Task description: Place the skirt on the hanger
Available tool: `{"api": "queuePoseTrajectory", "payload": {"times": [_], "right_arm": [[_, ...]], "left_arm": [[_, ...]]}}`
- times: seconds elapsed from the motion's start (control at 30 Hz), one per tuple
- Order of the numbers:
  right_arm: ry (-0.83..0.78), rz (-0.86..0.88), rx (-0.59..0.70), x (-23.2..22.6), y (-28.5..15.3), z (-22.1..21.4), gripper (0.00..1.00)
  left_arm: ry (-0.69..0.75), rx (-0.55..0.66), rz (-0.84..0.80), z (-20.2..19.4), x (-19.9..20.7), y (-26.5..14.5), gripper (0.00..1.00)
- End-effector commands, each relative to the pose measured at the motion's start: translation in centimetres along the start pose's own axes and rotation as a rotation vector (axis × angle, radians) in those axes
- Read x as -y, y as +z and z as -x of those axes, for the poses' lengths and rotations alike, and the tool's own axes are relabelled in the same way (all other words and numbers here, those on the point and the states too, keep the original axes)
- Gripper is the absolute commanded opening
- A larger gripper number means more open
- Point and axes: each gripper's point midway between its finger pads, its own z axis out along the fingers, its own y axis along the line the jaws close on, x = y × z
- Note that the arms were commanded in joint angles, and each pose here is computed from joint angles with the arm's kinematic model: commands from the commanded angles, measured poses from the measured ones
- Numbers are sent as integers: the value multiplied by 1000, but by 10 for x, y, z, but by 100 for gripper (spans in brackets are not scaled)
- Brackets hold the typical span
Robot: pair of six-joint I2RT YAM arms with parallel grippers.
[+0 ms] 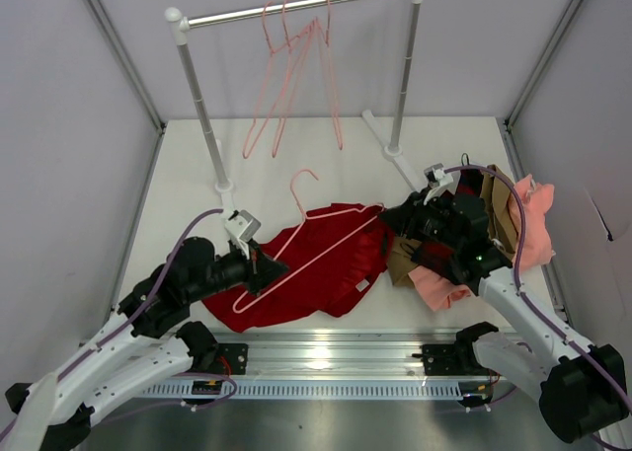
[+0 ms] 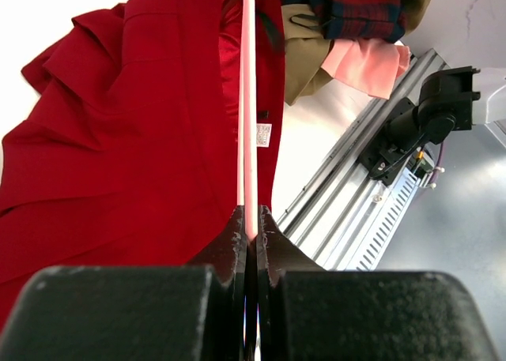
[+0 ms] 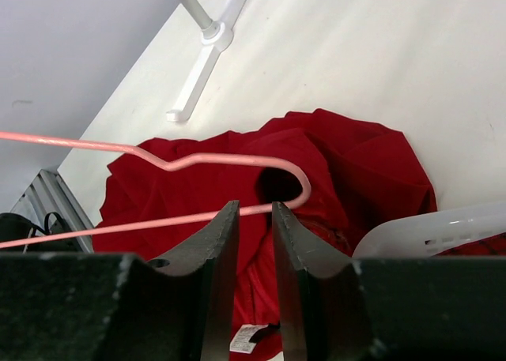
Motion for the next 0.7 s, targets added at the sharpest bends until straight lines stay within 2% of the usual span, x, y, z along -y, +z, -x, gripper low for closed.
{"api": "queuePoseTrajectory", "payload": {"times": [0.0,0.23,0.37,0.5,0.67], "right_arm": [[-28,8,58,-9,-2,22,29],[4,-135,37,11,-8,26,28],[-15,-128,-92,1,-22,3,29],[-60,-148,-187,-13,-29,-19,30],[-17,-214,-270,-26,-31,-47,30]], "left_arm": [[-11,31,-52,7,10,7,0],[-21,2,-24,0,4,7,0],[-53,-14,70,-6,-11,2,0],[-123,-8,49,-13,-7,-3,0],[-170,0,72,-21,-11,-9,0]]}}
